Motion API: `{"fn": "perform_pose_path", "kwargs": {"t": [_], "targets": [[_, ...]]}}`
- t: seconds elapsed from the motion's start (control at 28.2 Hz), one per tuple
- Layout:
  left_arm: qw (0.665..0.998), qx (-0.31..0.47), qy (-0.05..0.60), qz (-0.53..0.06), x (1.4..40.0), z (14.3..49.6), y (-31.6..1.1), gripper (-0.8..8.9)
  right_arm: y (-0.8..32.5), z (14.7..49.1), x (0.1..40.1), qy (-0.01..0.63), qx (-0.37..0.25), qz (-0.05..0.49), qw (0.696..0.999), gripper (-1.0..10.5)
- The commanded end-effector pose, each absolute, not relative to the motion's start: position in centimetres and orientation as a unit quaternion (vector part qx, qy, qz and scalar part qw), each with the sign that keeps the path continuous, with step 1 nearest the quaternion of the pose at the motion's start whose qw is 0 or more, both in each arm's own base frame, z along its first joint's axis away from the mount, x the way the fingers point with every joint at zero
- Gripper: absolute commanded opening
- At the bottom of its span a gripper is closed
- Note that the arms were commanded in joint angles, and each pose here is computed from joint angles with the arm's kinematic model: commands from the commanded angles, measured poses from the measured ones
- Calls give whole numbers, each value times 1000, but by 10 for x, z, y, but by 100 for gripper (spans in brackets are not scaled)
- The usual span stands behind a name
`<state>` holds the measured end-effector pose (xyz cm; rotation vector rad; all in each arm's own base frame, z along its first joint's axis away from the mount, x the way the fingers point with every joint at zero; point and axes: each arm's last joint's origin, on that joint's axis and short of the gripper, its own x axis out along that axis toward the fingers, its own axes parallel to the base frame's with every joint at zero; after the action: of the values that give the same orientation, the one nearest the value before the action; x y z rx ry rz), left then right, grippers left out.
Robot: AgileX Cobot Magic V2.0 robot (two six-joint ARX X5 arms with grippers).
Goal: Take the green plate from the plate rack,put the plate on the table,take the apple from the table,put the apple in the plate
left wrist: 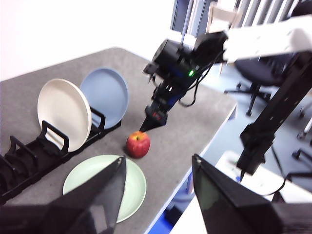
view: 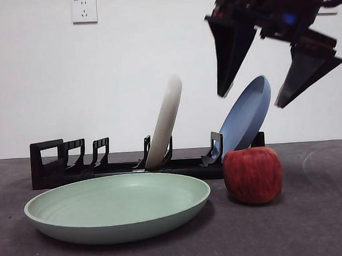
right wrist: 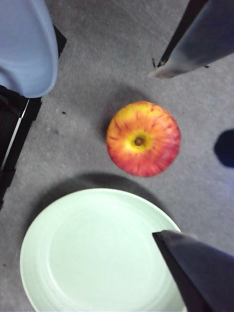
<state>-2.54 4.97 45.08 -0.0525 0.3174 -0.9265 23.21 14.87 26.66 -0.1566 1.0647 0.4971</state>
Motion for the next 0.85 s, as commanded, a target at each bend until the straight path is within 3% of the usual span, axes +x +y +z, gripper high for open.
{"fn": "perform_pose_path", "kwargs": {"t": [0.04,0.25,0.5,0.78,0.85], "targets": [[883,-48,146,-444,-32,444,62,229,151,257,235,515,-74,223,824,595],[889,-70,160,-423,-33,411,73,229,154,246,241,528,-82,213,818,594],[876,-62,235,-416,-15,361,54,229,161,229,250,547,-83,206,807,594],[867,-44,266,-418,-7,347,42,229,173,199,259,581,-97,201,783,592],[867,-44,266,-418,-7,347,42,229,175,194,259,587,-99,199,778,487]]}}
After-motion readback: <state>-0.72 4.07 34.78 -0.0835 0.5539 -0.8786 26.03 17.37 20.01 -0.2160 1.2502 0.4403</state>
